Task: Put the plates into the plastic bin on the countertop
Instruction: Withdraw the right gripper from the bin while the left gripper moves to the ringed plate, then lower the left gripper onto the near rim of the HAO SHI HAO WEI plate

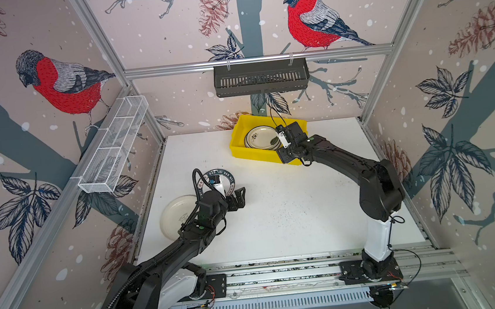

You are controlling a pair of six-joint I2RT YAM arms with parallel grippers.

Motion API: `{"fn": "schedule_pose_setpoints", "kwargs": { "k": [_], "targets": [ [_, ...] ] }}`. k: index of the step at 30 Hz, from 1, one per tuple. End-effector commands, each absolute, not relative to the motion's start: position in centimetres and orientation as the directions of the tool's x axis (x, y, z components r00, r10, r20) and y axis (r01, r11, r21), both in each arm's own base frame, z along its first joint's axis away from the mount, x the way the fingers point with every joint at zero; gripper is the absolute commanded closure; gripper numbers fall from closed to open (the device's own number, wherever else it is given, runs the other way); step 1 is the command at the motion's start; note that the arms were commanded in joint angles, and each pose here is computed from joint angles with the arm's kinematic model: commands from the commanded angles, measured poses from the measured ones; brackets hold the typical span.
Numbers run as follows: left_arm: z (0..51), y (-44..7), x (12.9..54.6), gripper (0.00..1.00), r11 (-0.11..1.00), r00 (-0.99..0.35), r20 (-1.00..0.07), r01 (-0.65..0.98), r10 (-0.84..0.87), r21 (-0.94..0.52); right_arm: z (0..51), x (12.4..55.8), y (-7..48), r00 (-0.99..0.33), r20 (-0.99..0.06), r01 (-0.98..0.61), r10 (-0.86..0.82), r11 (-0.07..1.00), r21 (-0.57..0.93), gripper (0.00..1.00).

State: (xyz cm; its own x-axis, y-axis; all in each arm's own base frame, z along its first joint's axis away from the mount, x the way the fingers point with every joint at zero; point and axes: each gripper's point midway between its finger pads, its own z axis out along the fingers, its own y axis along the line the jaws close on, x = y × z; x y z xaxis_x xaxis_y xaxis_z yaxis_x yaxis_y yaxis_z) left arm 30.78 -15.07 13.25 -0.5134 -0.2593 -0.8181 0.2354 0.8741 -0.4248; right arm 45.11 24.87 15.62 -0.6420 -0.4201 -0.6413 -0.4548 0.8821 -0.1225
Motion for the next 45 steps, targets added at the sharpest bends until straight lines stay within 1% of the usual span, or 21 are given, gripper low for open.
{"fn": "schedule_pose_setpoints", "kwargs": {
  "k": [1,4,7,9,11,13,15,17,18,21,25,30,33,38,45],
  "targets": [
    [14.8,-14.1,31.4,0.02,0.894,-0.463,-0.845,0.206,-0.269,-0.397,17.8,44.4,24.6,-0.64,-0.684,-0.414,-0.349,0.907,-0.075,0.24],
    [15.4,-12.6,31.6,0.02,0.914,-0.448,-0.85,0.15,-0.277,-0.377,20.7,43.4,24.3,-0.606,-0.742,-0.394,-0.287,0.919,-0.034,0.21],
    [15.6,-11.0,31.5,0.02,0.928,-0.429,-0.853,0.084,-0.295,-0.363,23.8,42.0,23.1,-0.566,-0.794,-0.337,-0.221,0.941,-0.022,0.2],
    [15.3,-10.0,31.4,0.02,0.927,-0.423,-0.848,0.045,-0.319,-0.371,25.8,40.4,22.0,-0.523,-0.833,-0.298,-0.181,0.954,-0.021,0.19],
    [15.2,-9.5,31.3,0.02,0.929,-0.415,-0.85,0.031,-0.324,-0.369,27.5,38.6,21.0,-0.484,-0.867,-0.286,-0.121,0.958,0.026,0.15],
    [15.2,-9.0,31.6,0.02,0.937,-0.414,-0.855,0.015,-0.312,-0.349,28.7,36.6,20.4,-0.448,-0.892,-0.304,-0.062,0.949,0.087,0.12],
    [15.1,-8.7,32.1,0.02,0.945,-0.426,-0.855,-0.002,-0.297,-0.327,29.6,34.2,20.0,-0.406,-0.914,-0.357,-0.007,0.922,0.151,0.09],
    [14.9,-8.5,32.6,0.02,0.944,-0.437,-0.847,-0.018,-0.302,-0.328,30.0,32.1,19.5,-0.375,-0.926,-0.394,0.051,0.895,0.209,0.03],
    [14.7,-8.3,32.8,0.02,0.943,-0.441,-0.843,-0.03,-0.309,-0.33,30.1,31.2,19.2,-0.361,-0.929,-0.405,0.076,0.885,0.229,0.01],
    [14.4,-8.1,33.6,0.02,0.94,-0.443,-0.836,-0.053,-0.323,-0.336,29.8,28.6,18.0,-0.322,-0.938,-0.438,0.127,0.858,0.267,0.01],
    [14.1,-8.4,34.7,0.02,0.947,-0.462,-0.833,-0.054,-0.306,-0.317,28.7,26.5,16.4,-0.312,-0.94,-0.436,0.134,0.859,0.267,0.01],
    [13.1,-9.2,35.9,0.02,0.954,-0.517,-0.809,-0.053,-0.279,-0.295,26.7,26.0,15.8,-0.367,-0.922,-0.406,0.121,0.871,0.276,0.01],
    [12.4,-9.8,36.2,0.02,0.946,-0.539,-0.789,-0.05,-0.296,-0.32,25.4,26.0,15.8,-0.395,-0.909,-0.393,0.129,0.871,0.294,0.01],
    [10.9,-11.3,36.4,0.02,0.929,-0.589,-0.747,-0.013,-0.306,-0.371,23.6,25.5,17.0,-0.44,-0.891,-0.435,0.114,0.84,0.323,0.0],
    [9.0,-12.8,36.5,0.02,0.907,-0.64,-0.699,0.006,-0.321,-0.422,21.1,25.7,17.4,-0.497,-0.862,-0.418,0.1,0.843,0.339,0.01]
  ]
}}
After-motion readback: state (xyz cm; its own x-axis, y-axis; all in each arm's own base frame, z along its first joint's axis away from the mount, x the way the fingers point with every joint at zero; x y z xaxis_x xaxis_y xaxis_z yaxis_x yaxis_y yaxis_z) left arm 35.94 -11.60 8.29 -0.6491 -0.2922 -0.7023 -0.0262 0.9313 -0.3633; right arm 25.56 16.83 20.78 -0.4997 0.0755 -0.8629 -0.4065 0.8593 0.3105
